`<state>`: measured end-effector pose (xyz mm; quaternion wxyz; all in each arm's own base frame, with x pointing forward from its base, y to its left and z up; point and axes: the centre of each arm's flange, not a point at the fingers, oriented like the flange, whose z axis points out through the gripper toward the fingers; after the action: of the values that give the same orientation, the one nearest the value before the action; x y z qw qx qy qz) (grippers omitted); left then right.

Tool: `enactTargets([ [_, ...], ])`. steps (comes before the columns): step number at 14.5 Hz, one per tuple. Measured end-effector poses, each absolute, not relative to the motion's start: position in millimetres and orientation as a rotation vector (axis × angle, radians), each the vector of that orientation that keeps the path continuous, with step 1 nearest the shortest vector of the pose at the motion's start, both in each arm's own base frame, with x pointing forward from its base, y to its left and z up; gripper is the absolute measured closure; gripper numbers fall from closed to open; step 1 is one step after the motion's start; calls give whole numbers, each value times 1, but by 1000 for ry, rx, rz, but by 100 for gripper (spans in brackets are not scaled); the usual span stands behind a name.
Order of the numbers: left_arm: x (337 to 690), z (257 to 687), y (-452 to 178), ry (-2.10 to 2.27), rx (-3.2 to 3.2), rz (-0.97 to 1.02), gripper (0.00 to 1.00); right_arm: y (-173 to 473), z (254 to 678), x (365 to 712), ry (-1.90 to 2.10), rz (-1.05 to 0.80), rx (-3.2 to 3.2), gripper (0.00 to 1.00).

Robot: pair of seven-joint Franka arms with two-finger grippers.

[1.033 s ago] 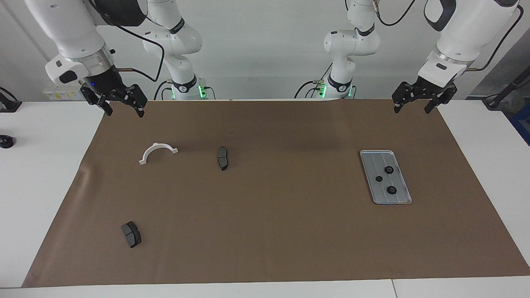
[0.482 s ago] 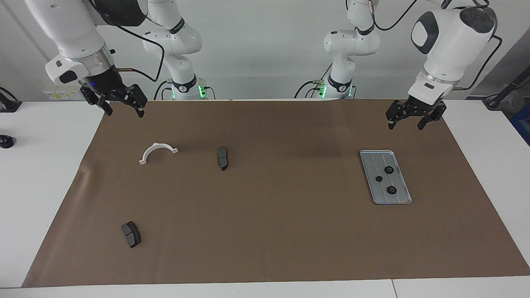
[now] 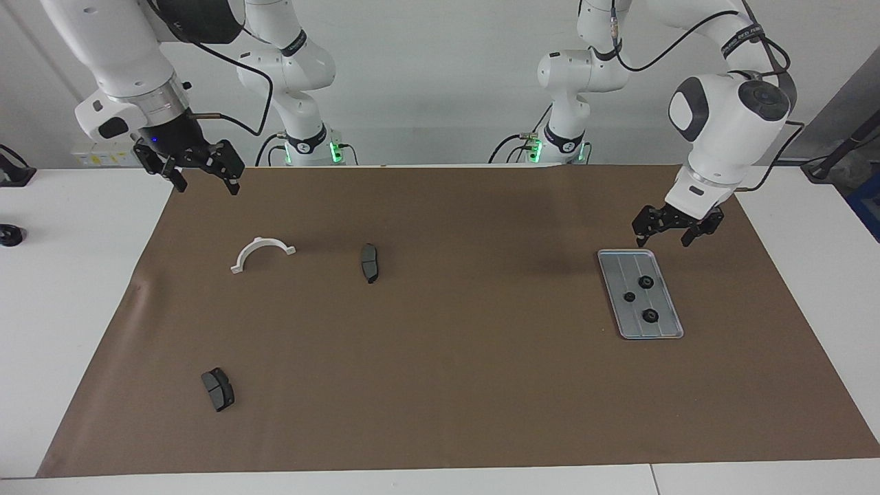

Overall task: Place bearing gear from tray to pile
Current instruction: 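Lower the left gripper onto a black gear in the tray and grasp it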

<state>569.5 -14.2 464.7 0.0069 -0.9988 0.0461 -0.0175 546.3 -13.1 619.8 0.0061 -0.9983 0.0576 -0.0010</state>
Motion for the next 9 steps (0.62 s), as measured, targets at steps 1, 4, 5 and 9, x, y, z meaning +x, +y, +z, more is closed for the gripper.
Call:
enactTargets([
  [1, 570, 452, -13, 142, -3124, -62, 0, -13, 620, 546, 180, -3, -3124, 0],
  [4, 568, 421, -11, 137, -3123, -75, 0, -13, 620, 546, 180, -3, -3124, 0],
  [5, 568, 415, -10, 135, -3122, -81, 0, -13, 620, 546, 180, -3, -3124, 0],
  [9, 572, 387, 7, 177, -3114, -91, 0, -13, 620, 546, 180, -3, -3124, 0],
])
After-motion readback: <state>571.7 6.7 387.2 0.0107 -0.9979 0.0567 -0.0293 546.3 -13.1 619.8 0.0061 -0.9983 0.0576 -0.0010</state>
